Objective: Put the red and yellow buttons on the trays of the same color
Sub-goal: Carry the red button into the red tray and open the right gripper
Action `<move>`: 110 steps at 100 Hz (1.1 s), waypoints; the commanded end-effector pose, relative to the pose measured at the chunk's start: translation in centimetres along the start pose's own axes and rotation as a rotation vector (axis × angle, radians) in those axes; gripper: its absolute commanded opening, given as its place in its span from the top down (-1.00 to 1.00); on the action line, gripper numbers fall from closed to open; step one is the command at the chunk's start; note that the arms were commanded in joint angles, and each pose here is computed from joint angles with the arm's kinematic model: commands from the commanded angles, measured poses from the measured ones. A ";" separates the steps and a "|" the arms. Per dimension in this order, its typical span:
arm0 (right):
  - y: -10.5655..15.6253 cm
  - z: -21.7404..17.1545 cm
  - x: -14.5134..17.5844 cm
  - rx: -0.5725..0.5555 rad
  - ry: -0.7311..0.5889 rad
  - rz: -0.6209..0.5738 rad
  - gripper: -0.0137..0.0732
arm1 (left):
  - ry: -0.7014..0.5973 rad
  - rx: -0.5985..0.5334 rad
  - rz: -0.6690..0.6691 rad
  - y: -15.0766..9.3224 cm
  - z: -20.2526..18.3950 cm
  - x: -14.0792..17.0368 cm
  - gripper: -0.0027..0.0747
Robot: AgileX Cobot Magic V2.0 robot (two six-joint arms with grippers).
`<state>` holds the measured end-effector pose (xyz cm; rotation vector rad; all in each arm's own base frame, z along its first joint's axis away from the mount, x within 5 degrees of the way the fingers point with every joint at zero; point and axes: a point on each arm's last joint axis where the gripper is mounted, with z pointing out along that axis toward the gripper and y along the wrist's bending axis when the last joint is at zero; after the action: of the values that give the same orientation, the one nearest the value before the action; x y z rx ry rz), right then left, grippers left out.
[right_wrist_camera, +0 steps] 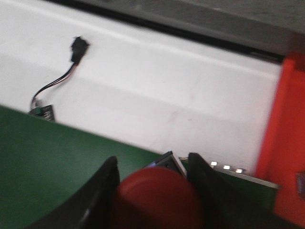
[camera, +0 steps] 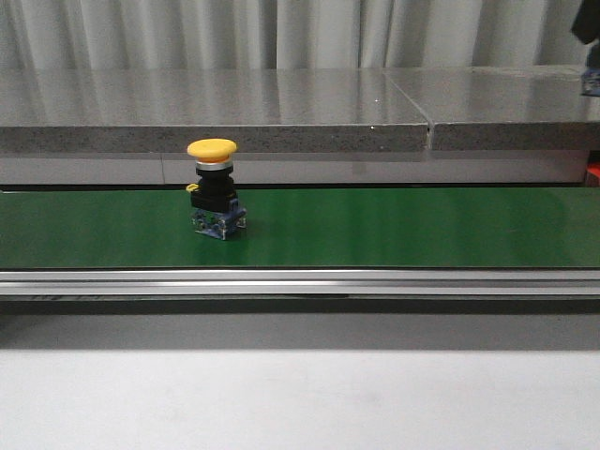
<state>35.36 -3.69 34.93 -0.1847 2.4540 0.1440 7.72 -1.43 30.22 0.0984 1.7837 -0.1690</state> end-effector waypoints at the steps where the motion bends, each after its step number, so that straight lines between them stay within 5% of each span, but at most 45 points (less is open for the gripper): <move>1: -2.9 -1.9 -1.2 0.083 -0.117 0.056 0.24 | -0.095 -0.002 -0.006 0.0 -0.2 -1.5 0.98; 40: -13.2 3.7 -0.8 0.219 -0.111 0.213 0.24 | -0.095 -0.002 -0.006 0.0 -0.2 -1.5 0.98; 110: -17.3 12.4 -0.4 0.213 -0.056 0.239 0.24 | -0.095 -0.002 -0.006 0.0 -0.2 -1.5 0.98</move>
<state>46.20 -18.45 20.92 0.2037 2.5253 0.0408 7.72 -1.43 30.22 0.0984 1.7837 -0.1690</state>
